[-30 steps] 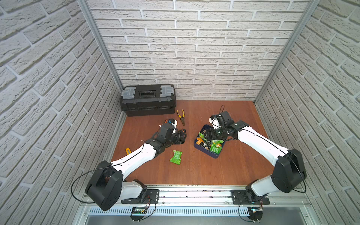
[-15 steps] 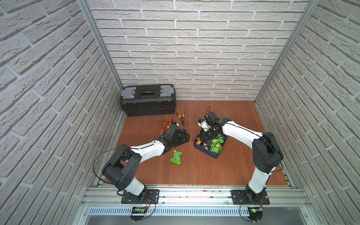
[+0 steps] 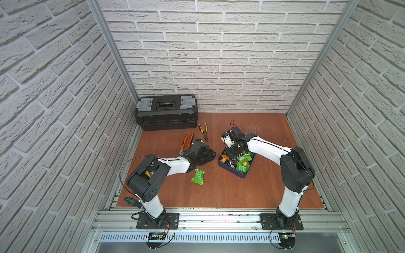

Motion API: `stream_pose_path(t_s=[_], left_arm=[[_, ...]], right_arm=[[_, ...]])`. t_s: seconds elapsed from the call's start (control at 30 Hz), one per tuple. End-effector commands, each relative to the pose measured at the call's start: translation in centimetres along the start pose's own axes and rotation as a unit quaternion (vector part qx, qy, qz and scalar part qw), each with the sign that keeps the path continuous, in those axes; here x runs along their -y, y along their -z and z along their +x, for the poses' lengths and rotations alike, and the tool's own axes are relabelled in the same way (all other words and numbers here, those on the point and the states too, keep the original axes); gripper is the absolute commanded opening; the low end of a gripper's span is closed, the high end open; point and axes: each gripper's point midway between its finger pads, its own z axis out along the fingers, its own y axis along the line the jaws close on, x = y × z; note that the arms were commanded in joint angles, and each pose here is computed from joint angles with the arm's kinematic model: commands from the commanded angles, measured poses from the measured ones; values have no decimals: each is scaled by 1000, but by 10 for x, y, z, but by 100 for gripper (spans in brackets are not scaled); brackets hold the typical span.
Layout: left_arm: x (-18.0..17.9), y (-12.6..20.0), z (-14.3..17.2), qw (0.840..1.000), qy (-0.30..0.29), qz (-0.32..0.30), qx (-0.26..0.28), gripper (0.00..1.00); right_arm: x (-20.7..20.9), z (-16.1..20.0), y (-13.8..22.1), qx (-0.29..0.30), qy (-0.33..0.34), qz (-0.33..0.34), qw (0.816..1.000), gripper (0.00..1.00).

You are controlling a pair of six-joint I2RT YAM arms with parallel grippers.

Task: Take the cookies out of the storage box
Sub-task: Pick up the cookie from the storage box, then adjust the storage box at the center of the board.

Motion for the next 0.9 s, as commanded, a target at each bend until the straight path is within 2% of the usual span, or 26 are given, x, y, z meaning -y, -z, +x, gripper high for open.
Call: stream_pose_path(t_s=[0.0,0.23,0.33,0.47,0.53,0.63,0.73,0.87], left_arm=[[19,-10,-2,1000,-5,25,2,60],[11,-32,19,998,-19,-27,-47,38],[15,-33,26,997,-29,-31,-61,33],[34,-30,35,993,-78,-26,-80,31],[49,-32,37,990,-104,-4,-95,32],[69,-41,50,975,-146,20,-166,32],[82,-51,68,959,-160,46,-229,31],[85,-51,67,959,-168,48,-223,31]], right_arm=[[-5,-15,31,56,-17,-6,998,20],[-5,-8,67,111,-98,-48,988,20],[-1,0,79,125,-140,-63,980,21],[6,16,91,137,-204,-83,966,22],[12,25,97,143,-235,-93,957,22],[18,37,105,147,-279,-114,942,23],[21,45,114,154,-306,-131,930,23],[22,54,123,156,-320,-133,925,23]])
